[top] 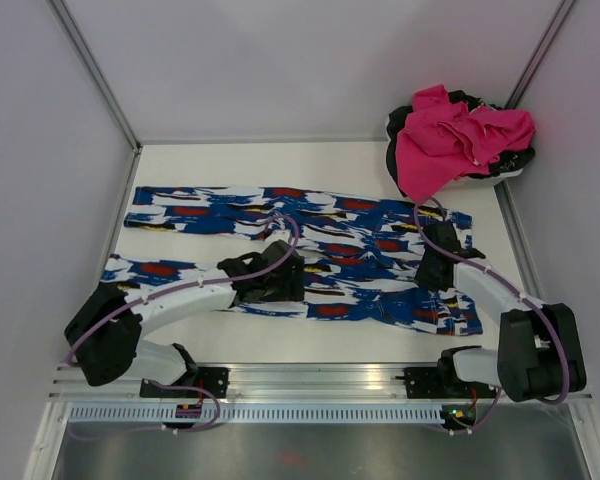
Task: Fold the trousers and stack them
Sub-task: Flatten the trousers out
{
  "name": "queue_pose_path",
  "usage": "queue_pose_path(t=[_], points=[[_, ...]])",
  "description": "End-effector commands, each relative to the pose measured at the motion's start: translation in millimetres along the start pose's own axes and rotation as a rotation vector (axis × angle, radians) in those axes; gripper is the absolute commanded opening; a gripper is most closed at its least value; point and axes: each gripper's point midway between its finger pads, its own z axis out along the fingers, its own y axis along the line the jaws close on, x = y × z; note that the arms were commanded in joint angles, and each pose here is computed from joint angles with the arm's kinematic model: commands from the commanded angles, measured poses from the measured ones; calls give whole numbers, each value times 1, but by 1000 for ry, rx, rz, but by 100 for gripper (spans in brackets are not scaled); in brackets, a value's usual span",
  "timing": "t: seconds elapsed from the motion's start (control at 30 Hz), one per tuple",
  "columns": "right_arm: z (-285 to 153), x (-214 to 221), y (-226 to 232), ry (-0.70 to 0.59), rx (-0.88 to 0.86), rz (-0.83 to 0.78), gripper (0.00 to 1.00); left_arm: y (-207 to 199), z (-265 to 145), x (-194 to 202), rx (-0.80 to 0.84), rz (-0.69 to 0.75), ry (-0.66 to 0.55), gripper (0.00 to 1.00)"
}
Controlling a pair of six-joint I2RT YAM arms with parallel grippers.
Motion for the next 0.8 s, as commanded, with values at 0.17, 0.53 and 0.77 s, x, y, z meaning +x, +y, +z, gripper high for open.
queue_pose_path(t=[0.17, 0.53, 0.77], points=[[-65, -56, 40, -83, -190, -134, 79, -68, 37, 4, 50, 195, -2, 78], [-113, -128, 75, -357, -334, -31, 98, -80, 70, 35, 70, 240, 93, 2], [-69, -109, 64, -266, -231, -5, 98, -138, 68, 57, 223, 421, 143, 2]])
